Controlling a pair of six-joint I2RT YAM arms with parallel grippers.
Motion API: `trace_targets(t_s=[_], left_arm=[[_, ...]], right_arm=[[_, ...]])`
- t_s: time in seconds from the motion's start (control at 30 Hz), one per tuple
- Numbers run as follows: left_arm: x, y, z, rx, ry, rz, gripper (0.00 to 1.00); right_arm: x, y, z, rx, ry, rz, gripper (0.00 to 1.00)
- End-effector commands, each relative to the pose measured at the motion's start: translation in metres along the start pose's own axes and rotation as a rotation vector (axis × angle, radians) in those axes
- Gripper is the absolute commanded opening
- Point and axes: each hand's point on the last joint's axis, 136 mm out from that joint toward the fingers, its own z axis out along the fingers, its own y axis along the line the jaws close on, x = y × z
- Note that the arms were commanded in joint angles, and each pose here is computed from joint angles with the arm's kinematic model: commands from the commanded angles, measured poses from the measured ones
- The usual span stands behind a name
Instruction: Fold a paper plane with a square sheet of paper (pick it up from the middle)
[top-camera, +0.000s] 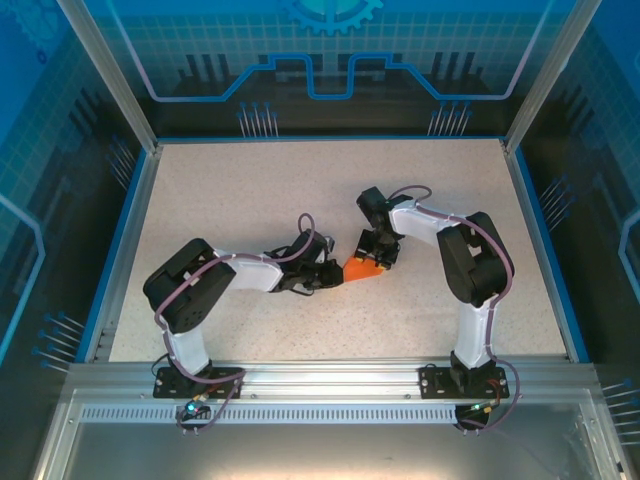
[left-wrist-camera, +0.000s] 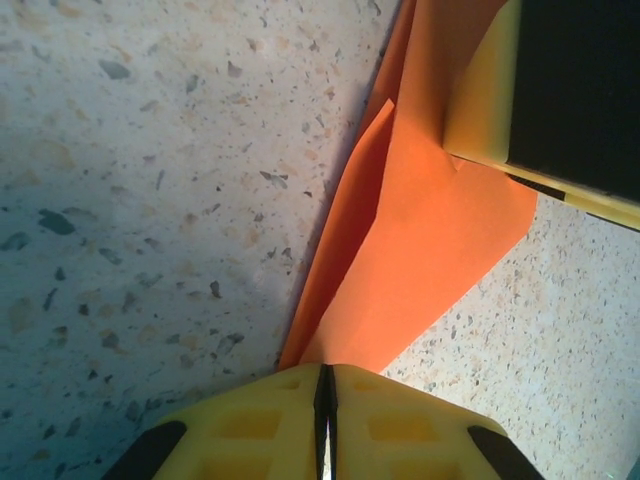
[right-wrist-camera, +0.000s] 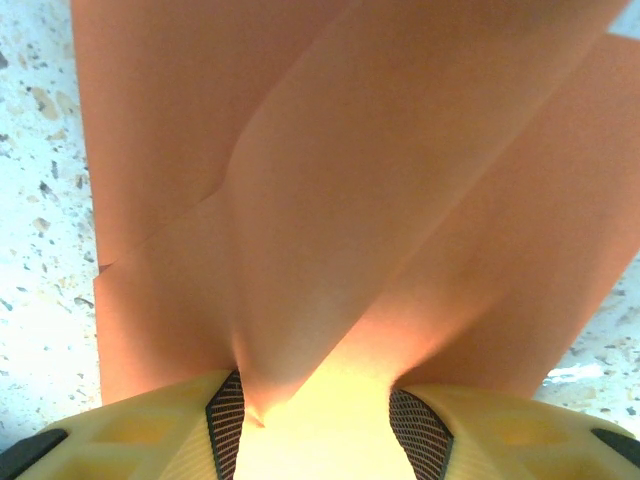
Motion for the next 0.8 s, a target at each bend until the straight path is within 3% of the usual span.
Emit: trace_targets(t_s=[0.0,0.3,0.57,0.77], left_arm=[[0.031,0.059,-0.008,-0.178,0.088,-0.096,0.14],[0.024,0.052,-0.035,-0.175,0.048,-0.049,0.15],[-0.021,-0.024,-0.053,0.084,-0.081,0.051,0.17],[-0.032,-0.055,-0.034,0.21,-0.077,0.046,0.17]], right_arm=[[0.028,-0.05,0.063,0.202,0.115,0.021,0.5],[0.028,-0.051,0.063,0.208,0.114,0.021,0.5],[0.027,-0.052,0.065,0.216,0.116,0.024,0.5],[0.029,-0.053,0.07,0.222,0.128,0.028,0.5]])
